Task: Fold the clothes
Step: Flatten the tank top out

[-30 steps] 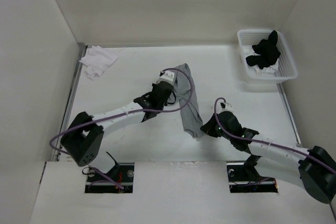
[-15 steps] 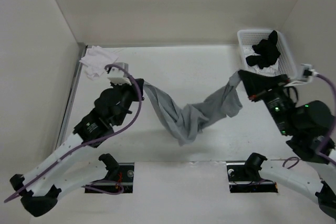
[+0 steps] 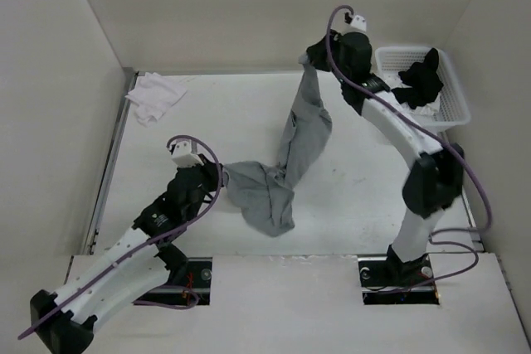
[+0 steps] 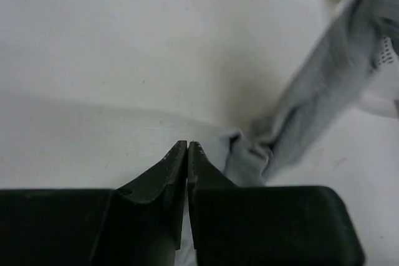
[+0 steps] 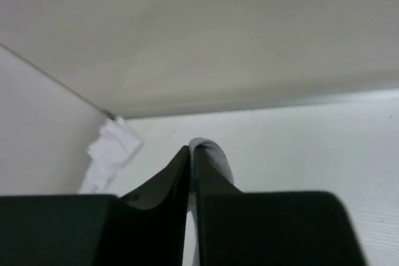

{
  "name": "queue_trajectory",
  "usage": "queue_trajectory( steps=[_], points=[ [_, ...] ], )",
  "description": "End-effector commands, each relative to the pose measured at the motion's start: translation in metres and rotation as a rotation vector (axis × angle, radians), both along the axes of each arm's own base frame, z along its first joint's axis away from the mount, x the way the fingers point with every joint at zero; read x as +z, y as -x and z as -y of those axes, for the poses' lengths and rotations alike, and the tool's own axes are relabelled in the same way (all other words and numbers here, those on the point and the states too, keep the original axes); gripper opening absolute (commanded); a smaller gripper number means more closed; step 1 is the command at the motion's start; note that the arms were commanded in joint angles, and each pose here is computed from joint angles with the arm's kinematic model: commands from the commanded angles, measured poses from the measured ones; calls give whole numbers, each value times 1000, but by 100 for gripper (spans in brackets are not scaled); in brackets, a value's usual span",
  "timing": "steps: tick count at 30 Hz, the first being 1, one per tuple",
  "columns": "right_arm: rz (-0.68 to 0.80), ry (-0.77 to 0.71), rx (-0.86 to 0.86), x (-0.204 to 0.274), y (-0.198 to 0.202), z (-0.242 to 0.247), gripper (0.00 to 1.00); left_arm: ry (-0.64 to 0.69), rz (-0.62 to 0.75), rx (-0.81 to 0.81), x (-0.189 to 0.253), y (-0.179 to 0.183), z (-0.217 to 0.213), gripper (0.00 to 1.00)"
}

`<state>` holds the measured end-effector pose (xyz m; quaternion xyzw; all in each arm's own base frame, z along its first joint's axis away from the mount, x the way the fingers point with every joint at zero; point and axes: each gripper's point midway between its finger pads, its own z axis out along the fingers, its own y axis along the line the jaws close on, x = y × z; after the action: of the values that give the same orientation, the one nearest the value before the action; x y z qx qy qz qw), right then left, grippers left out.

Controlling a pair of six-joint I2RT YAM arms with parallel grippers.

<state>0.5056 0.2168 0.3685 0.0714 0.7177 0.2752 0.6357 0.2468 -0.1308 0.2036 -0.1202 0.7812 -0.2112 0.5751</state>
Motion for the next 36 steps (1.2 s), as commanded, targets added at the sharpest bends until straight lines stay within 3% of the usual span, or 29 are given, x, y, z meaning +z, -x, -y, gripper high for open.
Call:
queue_trajectory(
  steps=[1,4,7,10,13,15,17,19,21,26,36],
  points=[
    [-19,-30,61,3,-48,-17,22,140,-16,37,-10,-16,6,3],
    [-44,21,12,-11,-40,-12,49,143,-64,76,-34,-27,-1,4],
    [-75,38,30,-43,14,-20,56,146,-101,111,-52,-35,-13,4],
    [-165,34,98,-101,80,-31,47,180,-128,131,-66,-37,-23,4],
    [-253,57,163,-157,132,-37,12,211,-149,127,-75,-36,-29,5],
    [-307,99,199,-187,160,-37,9,228,-159,124,-79,-36,-32,5],
    [-355,139,211,-212,183,-30,23,242,-172,119,-84,-33,-35,6],
    [-396,154,198,-233,195,-19,50,259,-171,128,-86,-31,-40,6],
    [-433,141,162,-246,195,-5,56,273,-163,138,-86,-31,-45,7],
    [-558,108,78,-281,184,21,51,305,-132,162,-75,-34,-56,7],
    [-648,199,70,-313,164,12,50,337,-102,141,-61,-41,-54,7]
  ],
)
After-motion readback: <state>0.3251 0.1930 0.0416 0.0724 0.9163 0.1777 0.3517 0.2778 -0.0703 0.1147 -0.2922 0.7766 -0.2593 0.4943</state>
